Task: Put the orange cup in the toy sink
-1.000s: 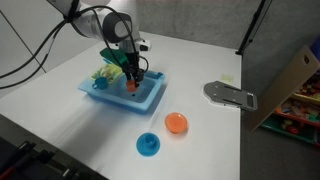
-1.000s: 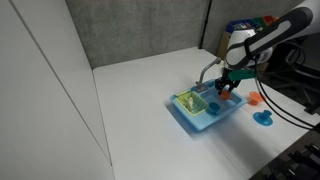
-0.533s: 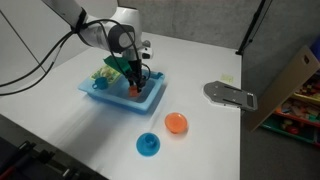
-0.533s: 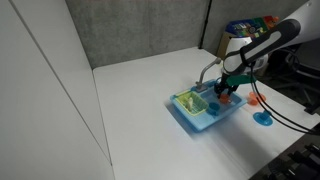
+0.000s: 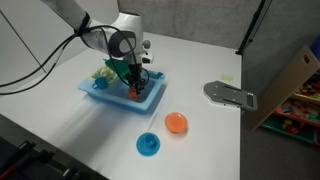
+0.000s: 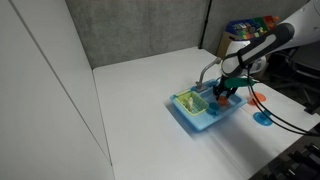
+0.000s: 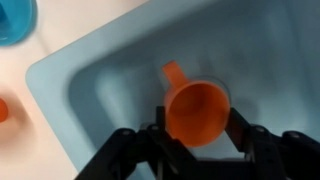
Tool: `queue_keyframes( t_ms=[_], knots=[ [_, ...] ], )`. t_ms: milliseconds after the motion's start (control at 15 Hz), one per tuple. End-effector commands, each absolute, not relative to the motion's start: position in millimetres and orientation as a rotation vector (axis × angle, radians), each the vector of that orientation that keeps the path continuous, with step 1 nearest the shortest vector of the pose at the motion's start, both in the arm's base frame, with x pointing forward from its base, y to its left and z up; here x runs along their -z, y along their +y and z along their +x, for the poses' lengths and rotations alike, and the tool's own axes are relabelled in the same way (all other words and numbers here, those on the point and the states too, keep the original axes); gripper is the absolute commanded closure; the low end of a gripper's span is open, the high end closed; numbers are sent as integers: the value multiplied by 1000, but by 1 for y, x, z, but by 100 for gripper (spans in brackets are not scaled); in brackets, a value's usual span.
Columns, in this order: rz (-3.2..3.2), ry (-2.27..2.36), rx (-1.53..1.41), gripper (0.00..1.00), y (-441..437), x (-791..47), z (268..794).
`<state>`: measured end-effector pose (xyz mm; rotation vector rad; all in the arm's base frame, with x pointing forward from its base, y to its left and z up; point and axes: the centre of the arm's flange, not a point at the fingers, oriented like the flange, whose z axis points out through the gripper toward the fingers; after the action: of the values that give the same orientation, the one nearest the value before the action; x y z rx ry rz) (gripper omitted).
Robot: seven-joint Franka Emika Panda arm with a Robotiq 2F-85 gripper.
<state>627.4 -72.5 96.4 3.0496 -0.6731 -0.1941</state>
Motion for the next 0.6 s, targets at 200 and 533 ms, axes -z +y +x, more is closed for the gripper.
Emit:
queue_keyframes(
  t_ms=[200, 533],
  knots=[
    [3073, -713, 149, 0, -74, -108, 633],
    [3068, -697, 131, 0, -73, -129, 632]
  ],
)
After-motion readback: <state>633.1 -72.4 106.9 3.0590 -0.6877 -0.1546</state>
